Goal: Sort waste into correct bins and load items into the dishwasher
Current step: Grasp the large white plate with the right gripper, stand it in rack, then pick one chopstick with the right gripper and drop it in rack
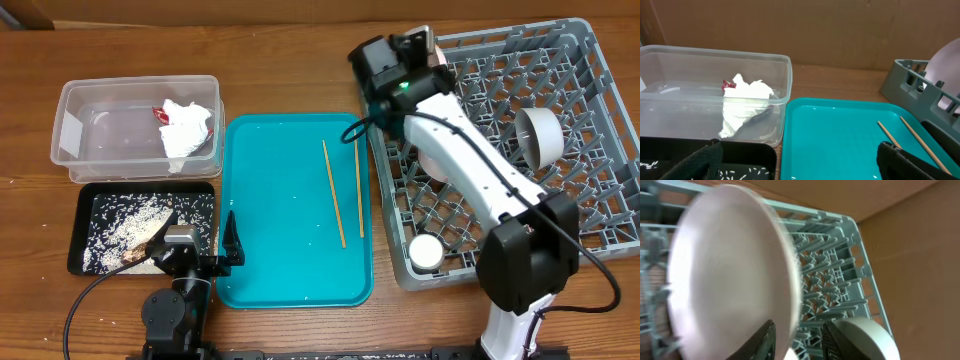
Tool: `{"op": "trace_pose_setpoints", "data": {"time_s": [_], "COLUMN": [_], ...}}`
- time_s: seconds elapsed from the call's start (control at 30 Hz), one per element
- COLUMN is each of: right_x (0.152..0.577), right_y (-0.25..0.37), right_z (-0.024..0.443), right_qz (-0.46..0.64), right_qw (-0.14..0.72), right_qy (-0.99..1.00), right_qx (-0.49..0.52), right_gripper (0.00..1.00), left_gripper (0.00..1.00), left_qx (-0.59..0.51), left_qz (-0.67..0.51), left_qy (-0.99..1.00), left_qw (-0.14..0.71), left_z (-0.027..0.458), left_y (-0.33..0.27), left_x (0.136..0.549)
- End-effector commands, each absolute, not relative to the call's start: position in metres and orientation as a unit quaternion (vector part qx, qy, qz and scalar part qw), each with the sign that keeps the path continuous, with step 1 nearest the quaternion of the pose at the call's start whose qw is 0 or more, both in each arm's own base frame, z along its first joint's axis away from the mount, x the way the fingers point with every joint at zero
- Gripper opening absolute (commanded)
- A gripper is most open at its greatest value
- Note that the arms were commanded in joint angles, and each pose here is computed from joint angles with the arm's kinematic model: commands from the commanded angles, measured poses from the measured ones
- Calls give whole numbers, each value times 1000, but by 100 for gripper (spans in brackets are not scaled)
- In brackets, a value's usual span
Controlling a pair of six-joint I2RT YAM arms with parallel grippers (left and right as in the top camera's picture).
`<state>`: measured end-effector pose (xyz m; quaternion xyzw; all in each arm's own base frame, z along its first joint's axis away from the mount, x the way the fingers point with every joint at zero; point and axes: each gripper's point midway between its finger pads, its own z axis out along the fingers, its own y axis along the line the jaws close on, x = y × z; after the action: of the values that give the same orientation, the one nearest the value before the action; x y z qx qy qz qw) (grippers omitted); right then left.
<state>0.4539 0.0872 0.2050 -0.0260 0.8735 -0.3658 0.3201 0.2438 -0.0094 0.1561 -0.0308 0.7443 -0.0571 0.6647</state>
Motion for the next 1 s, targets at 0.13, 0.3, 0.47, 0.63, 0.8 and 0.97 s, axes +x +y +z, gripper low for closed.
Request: {"op": "trace_pose_setpoints", "data": {"time_s": [0.13,0.3,0.47,0.63,0.8,0.97], "right_x": [397,338,323,318,307,309], "right_y": [225,294,284,266,262,271], "right_z": [192,147,81,25,-14,4], "right_qz": [-81,140,98,52,38,60], "right_qw": [283,127,37,-28,-79,-69], "right_qy": [943,958,973,969,969,969], "right_qx": [-155,-216,-207,-238,-231,-232], "right_gripper": [50,54,53,47,13,4], "left_gripper": [100,100,100,100,100,100], "left_qx": [-34,-34,-34,-34,-34,-34], "left_qz": [-61,-61,-61,-61,-61,-61], "left_qy": [741,741,741,741,741,741], "left_qw": [667,667,667,667,667,667], "left_z": [156,156,156,156,156,156], "left_y": [-10,-10,-10,-10,-10,-10], "left_x": [244,244,244,244,244,244]}}
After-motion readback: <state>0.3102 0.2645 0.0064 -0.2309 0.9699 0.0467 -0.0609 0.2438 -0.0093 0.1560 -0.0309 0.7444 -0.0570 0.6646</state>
